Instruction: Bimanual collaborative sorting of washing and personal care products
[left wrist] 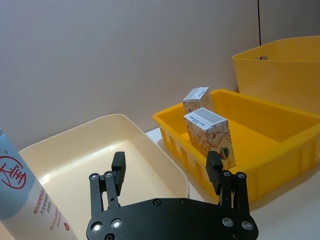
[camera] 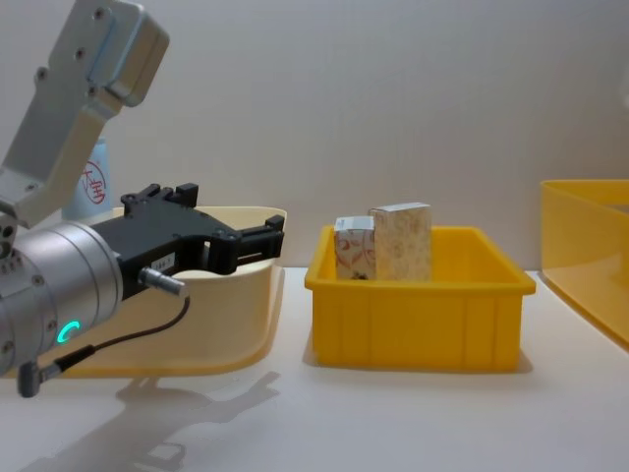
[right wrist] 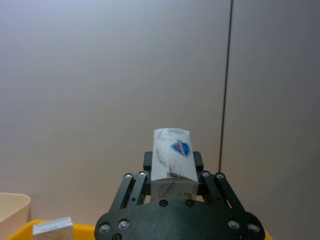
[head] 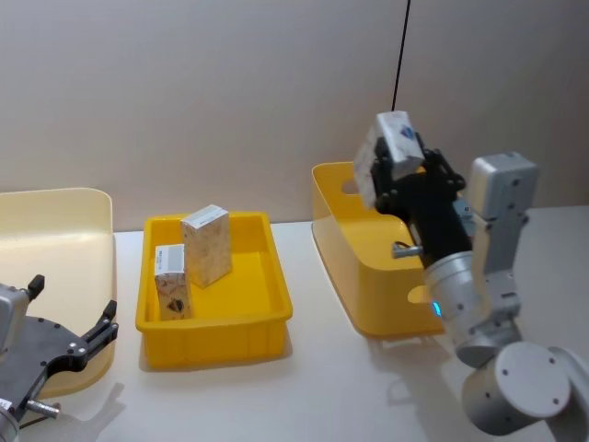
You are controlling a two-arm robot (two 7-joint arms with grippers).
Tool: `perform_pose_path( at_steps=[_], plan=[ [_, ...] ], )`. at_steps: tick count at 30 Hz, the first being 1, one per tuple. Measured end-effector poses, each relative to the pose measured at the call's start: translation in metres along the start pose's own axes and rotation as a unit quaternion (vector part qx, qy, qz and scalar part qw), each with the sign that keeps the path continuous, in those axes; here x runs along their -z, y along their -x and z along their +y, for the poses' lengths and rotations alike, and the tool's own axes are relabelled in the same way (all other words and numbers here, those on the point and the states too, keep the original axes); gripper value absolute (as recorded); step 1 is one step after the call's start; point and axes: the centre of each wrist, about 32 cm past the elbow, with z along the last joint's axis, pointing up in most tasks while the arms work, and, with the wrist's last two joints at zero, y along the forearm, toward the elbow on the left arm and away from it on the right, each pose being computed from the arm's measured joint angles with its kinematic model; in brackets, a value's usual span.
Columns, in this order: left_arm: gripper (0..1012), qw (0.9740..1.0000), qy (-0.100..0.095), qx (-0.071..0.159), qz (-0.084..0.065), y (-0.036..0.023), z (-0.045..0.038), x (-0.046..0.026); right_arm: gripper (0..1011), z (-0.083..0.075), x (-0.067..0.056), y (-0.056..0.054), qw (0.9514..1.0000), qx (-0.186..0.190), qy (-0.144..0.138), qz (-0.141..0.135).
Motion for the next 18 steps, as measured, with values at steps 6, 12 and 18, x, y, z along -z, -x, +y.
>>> perform_pose_path(
  at_steps=[6,12,18],
  plan=[
    [1003,1.0000,0.000,0.000,0.000,0.0000,0.0000,0.0000,418,-0.009,-0.002,-0.008,0.9996,0.020,0.016,-0.009],
    [1004,1.0000,0.000,0.000,0.000,0.0000,0.0000,0.0000,418,-0.017,-0.003,-0.015,0.9985,0.031,0.043,-0.014],
    [1003,1.0000,0.000,0.000,0.000,0.0000,0.0000,0.0000,418,-0.018,-0.003,-0.017,0.9974,0.030,0.065,-0.015]
  ],
)
